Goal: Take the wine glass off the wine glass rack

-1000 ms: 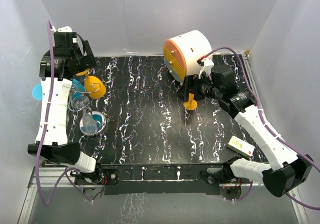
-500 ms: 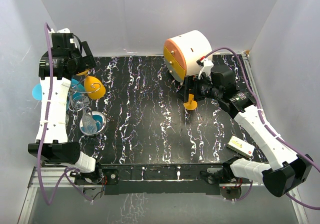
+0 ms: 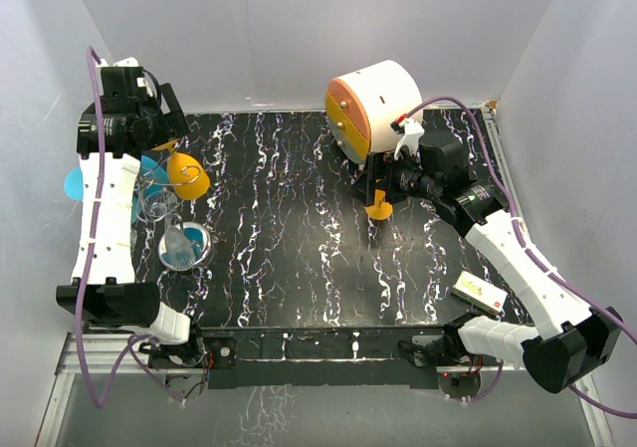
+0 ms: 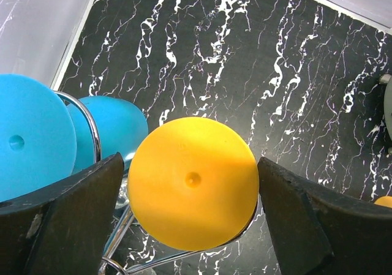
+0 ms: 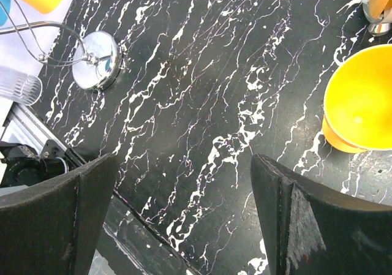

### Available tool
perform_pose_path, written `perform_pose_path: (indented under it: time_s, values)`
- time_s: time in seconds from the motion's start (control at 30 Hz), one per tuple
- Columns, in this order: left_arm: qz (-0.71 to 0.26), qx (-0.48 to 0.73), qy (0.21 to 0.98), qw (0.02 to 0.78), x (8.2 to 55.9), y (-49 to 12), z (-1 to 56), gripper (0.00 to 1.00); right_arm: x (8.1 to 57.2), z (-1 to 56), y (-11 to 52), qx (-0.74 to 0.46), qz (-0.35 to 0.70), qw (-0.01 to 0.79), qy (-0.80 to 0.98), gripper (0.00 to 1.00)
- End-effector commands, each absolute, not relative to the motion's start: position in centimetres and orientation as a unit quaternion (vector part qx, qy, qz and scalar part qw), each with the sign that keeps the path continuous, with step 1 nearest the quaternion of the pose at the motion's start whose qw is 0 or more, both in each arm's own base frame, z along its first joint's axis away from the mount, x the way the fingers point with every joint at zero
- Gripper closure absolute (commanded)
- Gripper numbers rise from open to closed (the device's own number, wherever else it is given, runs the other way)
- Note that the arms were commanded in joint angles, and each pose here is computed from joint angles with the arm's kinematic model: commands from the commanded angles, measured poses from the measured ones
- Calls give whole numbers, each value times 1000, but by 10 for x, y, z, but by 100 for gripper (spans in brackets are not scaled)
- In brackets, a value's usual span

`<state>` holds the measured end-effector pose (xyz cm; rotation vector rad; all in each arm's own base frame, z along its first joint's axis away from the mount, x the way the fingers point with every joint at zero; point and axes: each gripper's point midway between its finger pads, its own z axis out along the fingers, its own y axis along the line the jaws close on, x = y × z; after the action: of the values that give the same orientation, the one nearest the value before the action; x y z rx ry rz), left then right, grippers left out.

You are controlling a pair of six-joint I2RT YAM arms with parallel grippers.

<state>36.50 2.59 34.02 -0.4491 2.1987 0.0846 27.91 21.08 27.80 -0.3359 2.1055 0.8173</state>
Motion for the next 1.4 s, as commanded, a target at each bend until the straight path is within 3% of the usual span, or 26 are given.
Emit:
perform_pose_path:
  time_s: [0.0,0.47,1.37]
  values:
    - [24,-180,874,450,359,26,353,16,285,301,213,-136,339,452,814,12]
    - [16,-176,865,470,354,25,370,31,285,304,215,-132,345,450,813,12]
    - [-40,-114,860,495,359,0,384,41,284,309,219,-130,359,448,808,12]
